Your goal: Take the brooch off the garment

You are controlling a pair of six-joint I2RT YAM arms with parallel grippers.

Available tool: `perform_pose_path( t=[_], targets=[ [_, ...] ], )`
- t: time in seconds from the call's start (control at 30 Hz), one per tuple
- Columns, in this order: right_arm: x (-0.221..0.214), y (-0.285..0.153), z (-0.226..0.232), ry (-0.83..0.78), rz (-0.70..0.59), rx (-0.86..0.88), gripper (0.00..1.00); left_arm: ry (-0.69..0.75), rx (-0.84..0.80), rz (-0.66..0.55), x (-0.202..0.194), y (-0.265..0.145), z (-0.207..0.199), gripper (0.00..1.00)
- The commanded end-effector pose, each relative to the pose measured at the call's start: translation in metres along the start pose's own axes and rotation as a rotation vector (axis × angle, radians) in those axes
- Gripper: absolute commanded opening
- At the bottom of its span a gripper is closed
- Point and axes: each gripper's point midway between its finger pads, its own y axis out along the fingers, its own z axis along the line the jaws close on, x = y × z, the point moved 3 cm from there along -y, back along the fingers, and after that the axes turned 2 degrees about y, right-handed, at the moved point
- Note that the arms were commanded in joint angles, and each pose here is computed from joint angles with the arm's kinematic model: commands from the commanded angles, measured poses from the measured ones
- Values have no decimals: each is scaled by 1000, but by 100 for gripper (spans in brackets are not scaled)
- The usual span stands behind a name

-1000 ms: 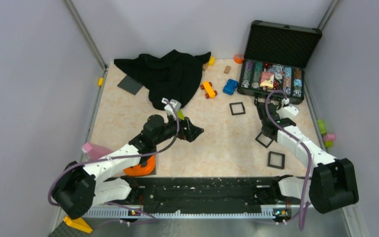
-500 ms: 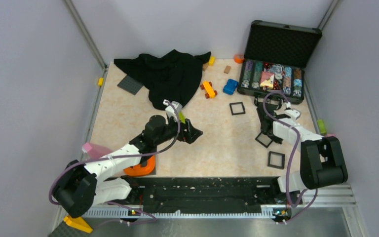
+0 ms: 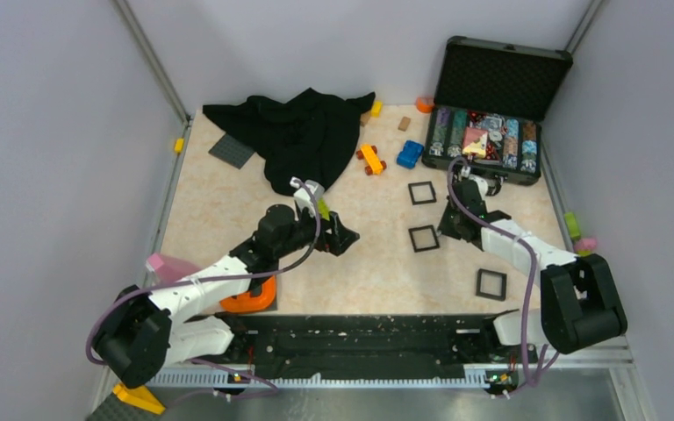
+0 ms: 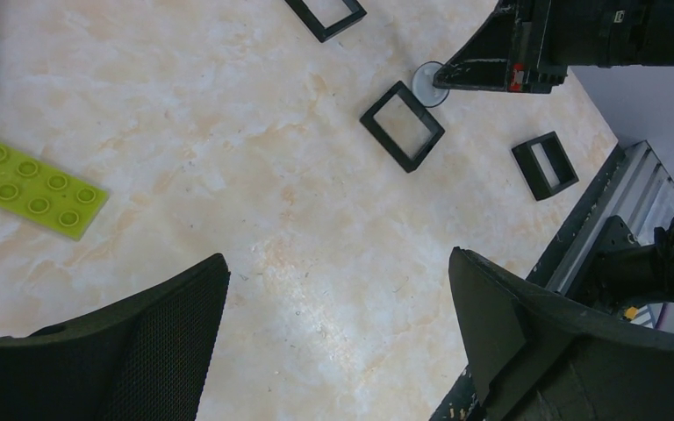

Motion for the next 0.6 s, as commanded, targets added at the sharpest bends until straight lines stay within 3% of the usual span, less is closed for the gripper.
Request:
perform_pose_path(
  t=[0.0, 0.17, 0.37, 0.57],
  targets=[
    [-9, -13, 60, -28, 83, 312, 0, 18, -19, -27, 17, 4, -7, 99],
    [-2, -30, 81, 11, 73, 499, 0, 14, -7, -17, 16, 5, -4, 99],
    [4, -37, 67, -91, 33, 529, 0, -14, 18, 2, 14, 5, 1, 99],
    [-28, -42, 84, -170, 151, 780, 0, -19, 25, 11, 13, 2, 5, 99]
  ],
)
